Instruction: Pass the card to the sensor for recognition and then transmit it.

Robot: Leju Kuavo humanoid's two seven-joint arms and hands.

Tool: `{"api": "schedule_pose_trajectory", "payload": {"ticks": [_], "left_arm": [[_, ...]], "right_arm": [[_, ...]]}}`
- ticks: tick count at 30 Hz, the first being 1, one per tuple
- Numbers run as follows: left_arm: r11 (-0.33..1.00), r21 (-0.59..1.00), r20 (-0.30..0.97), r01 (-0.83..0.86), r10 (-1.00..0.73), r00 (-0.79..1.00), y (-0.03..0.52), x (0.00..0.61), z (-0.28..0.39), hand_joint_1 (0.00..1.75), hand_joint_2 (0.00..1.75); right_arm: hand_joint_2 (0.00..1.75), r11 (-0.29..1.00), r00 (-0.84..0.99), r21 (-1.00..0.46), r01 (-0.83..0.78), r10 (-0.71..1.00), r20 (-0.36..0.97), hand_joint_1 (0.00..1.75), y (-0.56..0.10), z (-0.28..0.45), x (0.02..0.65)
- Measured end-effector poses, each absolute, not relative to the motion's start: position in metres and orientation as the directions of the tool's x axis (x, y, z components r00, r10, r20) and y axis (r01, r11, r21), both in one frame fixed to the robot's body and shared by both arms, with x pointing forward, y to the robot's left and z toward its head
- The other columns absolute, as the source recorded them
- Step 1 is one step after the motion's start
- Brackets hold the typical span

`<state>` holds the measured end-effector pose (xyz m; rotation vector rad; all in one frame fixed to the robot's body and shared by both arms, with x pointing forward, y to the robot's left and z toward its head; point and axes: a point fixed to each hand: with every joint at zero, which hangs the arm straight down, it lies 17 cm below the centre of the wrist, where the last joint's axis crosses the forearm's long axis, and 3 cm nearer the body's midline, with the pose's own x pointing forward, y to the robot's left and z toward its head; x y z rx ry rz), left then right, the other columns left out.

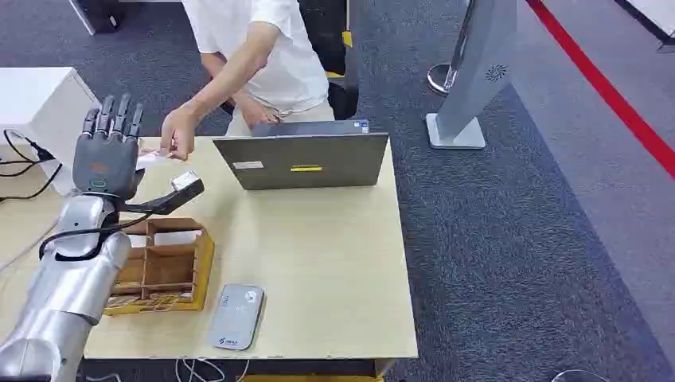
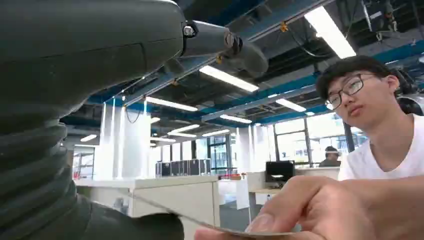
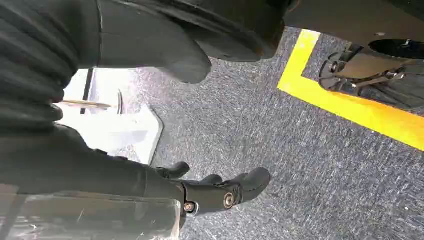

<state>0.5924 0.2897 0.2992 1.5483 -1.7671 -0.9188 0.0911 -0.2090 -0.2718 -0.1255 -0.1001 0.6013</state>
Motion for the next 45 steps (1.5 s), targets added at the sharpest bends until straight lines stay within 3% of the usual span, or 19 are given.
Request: {"api": "schedule_pose_trajectory", "payload": {"ticks": [30, 45], "left_arm": [[0.14, 0.825, 0.046, -0.548, -0.982, -0.182, 0.279, 0.584, 0.288, 1.75, 1.75], [0.252, 0.806, 0.019, -0.536, -0.916, -0.401, 0.177, 0.512, 0.292, 1.75, 1.75]], "right_arm": [[1.75, 0.814, 0.818, -0.148, -0.561, 0.573, 0.051, 0.0, -0.21, -0.273, 0.085], [1.75, 0.847, 0.851, -0.144, -0.511, 0.522, 0.052, 0.0, -0.211, -0.275, 0.074]]}}
